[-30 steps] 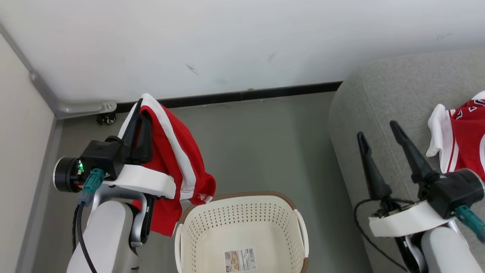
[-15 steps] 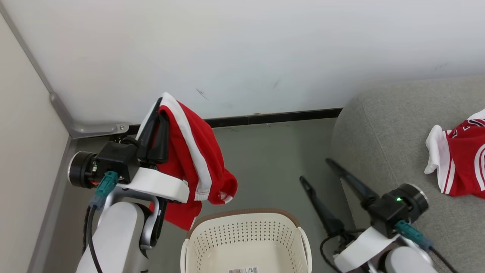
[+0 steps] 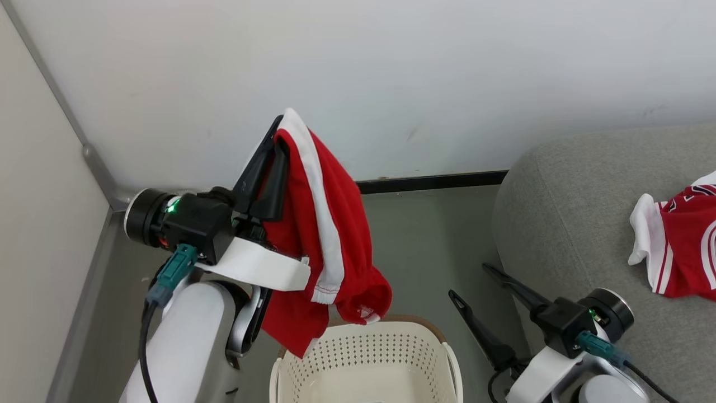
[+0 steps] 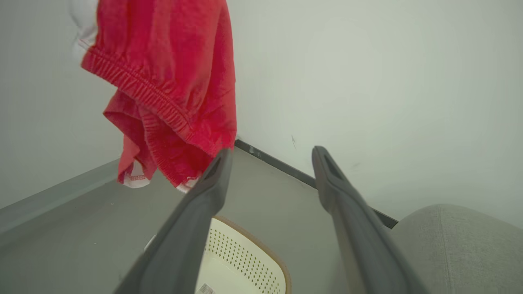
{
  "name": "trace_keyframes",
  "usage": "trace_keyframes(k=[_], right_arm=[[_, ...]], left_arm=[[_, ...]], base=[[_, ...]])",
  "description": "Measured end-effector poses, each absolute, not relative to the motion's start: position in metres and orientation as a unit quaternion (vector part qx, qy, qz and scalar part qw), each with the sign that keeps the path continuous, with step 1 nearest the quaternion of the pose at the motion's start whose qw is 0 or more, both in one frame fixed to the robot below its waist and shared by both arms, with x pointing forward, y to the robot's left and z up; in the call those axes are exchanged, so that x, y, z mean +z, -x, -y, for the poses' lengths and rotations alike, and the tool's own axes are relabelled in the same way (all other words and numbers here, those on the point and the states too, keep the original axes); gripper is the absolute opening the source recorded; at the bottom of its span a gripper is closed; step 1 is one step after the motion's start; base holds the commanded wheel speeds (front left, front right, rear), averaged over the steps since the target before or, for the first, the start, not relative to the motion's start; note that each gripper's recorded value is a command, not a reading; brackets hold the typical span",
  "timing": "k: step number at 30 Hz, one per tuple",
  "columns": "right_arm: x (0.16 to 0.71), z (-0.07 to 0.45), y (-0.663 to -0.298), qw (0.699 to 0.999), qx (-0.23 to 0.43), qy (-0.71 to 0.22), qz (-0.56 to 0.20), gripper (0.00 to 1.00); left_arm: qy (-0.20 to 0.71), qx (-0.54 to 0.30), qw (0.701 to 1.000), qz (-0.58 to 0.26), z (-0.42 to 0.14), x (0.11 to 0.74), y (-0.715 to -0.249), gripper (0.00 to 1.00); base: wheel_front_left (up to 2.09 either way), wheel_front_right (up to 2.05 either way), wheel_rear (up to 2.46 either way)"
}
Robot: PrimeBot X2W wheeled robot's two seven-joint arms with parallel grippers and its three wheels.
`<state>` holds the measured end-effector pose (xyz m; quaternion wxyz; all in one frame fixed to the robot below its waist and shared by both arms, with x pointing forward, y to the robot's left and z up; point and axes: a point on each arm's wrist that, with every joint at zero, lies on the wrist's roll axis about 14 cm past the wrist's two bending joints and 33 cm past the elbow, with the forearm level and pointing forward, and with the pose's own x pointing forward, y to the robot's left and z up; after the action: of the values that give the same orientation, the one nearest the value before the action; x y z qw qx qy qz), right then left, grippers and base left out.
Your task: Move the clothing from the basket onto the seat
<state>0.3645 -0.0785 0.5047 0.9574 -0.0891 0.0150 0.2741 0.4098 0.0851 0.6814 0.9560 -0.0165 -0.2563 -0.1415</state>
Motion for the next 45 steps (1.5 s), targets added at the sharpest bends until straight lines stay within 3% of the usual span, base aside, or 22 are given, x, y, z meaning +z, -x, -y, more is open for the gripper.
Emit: trace_keyframes(k=[20, 45], right_arm=[[0.477, 0.066, -0.361, 0.949, 0.299, 0.071, -0.071, 1.0], [0.476, 0.005, -0.339, 0.915, 0.395, 0.048, -0.069, 1.0]], left_arm=[[0.022, -0.226, 0.92, 0.319, -0.039, 0.732, -0.386, 0.0], [0.012, -0.243, 0.926, 0.289, -0.032, 0.727, -0.383, 0.0]], base=[[0.0, 0.0, 0.0], [0.0, 0.0, 0.0]])
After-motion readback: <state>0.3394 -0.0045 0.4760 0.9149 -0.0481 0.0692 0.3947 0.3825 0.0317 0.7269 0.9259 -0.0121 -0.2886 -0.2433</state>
